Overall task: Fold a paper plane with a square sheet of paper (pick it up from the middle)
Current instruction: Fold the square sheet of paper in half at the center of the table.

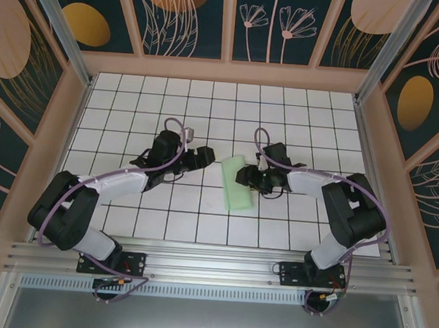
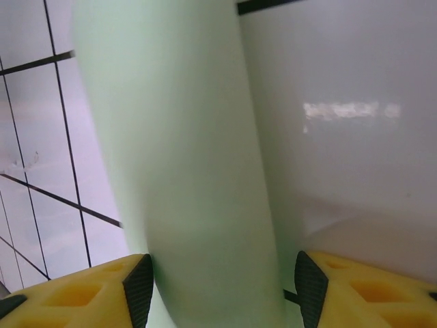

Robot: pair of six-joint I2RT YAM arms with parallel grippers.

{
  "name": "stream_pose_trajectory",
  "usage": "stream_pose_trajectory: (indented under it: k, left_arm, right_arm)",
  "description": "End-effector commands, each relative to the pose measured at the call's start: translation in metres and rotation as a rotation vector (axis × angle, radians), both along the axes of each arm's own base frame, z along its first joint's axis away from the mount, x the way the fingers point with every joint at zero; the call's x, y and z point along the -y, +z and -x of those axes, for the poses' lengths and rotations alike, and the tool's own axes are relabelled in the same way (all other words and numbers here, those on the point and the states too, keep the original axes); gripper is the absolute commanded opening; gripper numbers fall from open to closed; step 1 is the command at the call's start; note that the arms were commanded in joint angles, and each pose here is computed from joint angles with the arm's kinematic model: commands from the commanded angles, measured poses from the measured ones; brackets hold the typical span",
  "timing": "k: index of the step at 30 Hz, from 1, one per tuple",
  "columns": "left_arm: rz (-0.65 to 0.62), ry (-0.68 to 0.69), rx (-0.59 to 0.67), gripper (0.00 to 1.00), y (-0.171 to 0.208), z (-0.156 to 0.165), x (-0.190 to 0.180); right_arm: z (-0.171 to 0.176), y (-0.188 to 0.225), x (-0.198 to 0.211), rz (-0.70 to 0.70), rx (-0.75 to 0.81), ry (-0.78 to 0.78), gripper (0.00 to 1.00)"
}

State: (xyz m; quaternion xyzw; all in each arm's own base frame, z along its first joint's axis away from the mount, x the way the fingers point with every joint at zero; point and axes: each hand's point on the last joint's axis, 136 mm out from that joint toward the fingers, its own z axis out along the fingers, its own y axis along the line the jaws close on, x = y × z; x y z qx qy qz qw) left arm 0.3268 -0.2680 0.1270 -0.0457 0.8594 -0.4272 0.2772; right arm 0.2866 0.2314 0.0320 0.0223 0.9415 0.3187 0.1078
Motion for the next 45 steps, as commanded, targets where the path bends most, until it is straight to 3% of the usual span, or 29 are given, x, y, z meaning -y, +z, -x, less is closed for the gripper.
stream_pose_trajectory:
  k: [1,11,21,26,35,45]
  left_arm:
    - [0.017,0.051,-0.029,0.72,-0.009,0.001,0.001]
    - [-0.004,0.053,-0.012,0.73,-0.007,-0.002,0.002]
    - [-0.019,0.04,0.001,0.73,-0.005,-0.004,0.003]
    - [-0.032,0.032,-0.002,0.74,-0.007,-0.002,0.002]
    - [-0.037,0.018,-0.004,0.72,-0.009,-0.001,0.003]
    - [-0.054,0.028,-0.042,0.53,-0.021,0.001,0.001]
  right_arm:
    - [0.006,-0.008,-0.002,0.013,-0.031,0.038,0.56]
    - [0.005,0.013,-0.026,-0.092,-0.014,0.044,0.46]
    - [-0.002,0.009,-0.034,-0.058,-0.051,-0.142,0.43]
    - [-0.001,0.005,-0.03,-0.011,-0.046,-0.265,0.47]
    - [0.0,-0.001,-0.026,0.075,-0.035,-0.214,0.6]
    - [0.004,-0.016,-0.028,0.129,-0.05,-0.16,0.66]
